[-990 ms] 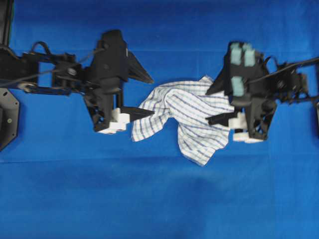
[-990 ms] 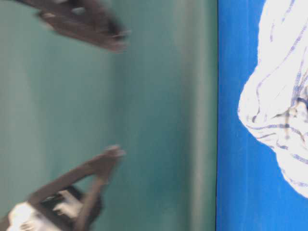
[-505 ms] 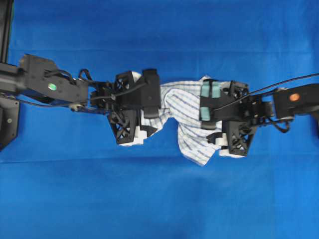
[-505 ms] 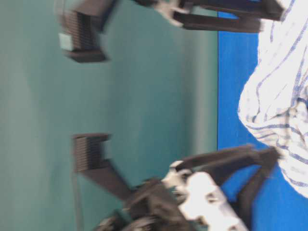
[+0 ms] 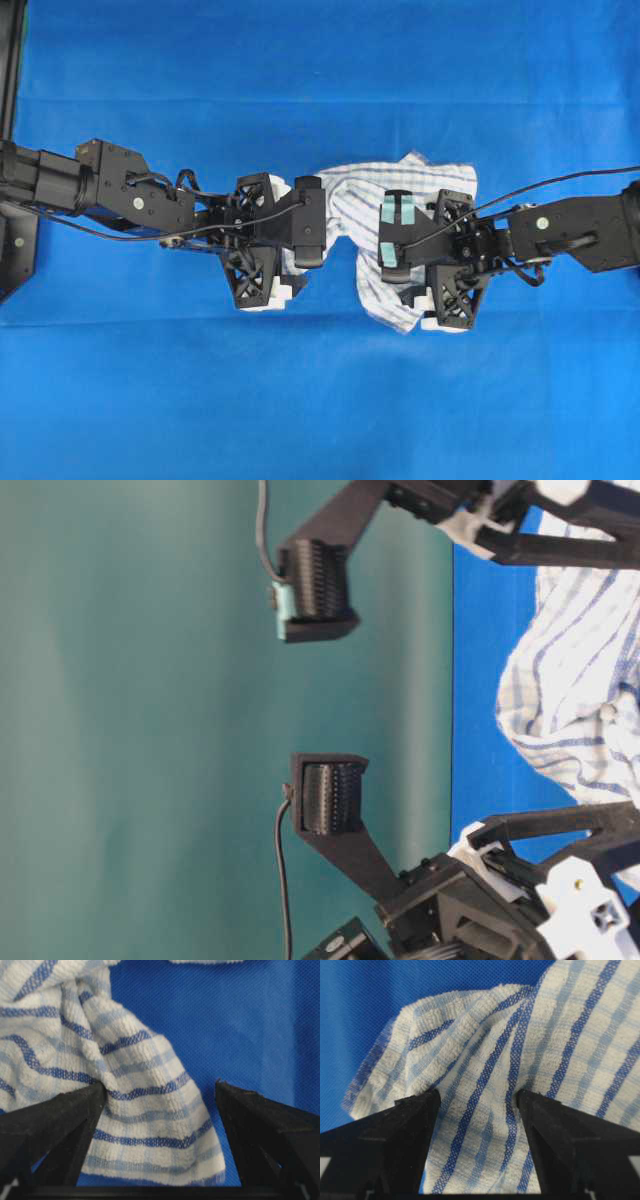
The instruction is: Lift the towel with both arms.
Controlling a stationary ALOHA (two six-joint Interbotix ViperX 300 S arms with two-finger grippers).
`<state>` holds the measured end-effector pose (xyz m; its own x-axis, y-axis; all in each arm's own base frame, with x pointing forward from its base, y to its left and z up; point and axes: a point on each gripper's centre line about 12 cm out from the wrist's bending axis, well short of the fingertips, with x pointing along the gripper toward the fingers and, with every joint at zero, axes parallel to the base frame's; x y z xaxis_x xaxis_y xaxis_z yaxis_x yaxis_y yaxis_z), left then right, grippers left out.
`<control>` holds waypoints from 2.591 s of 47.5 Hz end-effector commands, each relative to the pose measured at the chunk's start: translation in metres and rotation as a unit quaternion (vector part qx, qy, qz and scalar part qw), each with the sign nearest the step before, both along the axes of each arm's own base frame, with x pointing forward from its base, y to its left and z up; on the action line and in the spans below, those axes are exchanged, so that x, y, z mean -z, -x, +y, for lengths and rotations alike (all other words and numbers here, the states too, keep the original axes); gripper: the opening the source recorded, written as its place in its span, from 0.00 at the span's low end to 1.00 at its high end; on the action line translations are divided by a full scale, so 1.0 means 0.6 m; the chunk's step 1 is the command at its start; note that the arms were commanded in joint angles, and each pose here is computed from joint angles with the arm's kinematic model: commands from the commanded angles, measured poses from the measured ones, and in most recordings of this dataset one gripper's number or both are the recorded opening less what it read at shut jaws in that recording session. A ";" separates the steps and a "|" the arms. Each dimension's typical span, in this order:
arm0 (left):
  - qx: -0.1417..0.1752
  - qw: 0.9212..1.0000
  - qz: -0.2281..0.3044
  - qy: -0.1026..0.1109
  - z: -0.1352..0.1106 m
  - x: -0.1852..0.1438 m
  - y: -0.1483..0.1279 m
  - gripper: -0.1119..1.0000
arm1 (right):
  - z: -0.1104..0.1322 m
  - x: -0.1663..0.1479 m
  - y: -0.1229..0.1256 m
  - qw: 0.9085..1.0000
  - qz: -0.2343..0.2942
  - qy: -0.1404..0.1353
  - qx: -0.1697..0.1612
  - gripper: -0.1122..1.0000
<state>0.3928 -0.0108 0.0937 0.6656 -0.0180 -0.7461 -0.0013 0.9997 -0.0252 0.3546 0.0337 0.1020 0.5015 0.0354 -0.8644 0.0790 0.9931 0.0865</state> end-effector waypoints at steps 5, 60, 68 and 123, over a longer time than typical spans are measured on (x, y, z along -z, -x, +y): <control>-0.010 1.000 -0.005 0.001 0.010 0.000 -0.001 0.85 | 0.002 -0.004 -0.007 1.000 -0.010 -0.003 0.001 0.69; -0.010 0.997 -0.079 0.002 0.018 -0.280 0.044 0.12 | -0.028 -0.279 0.010 0.988 -0.153 0.016 0.009 0.13; -0.019 0.993 -0.113 0.001 0.031 -0.374 0.060 0.12 | -0.045 -0.360 0.018 0.984 -0.170 0.052 0.010 0.13; -0.021 0.983 -0.171 -0.062 0.081 -0.620 0.081 0.13 | -0.093 -0.601 0.036 0.952 -0.247 0.180 0.024 0.13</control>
<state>0.3479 0.0362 0.4520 0.8552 0.0841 -0.5114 -0.0473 0.9953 0.0846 0.3377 -0.0202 0.4486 0.8238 -0.2460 -0.5107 0.1528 0.9640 -0.2178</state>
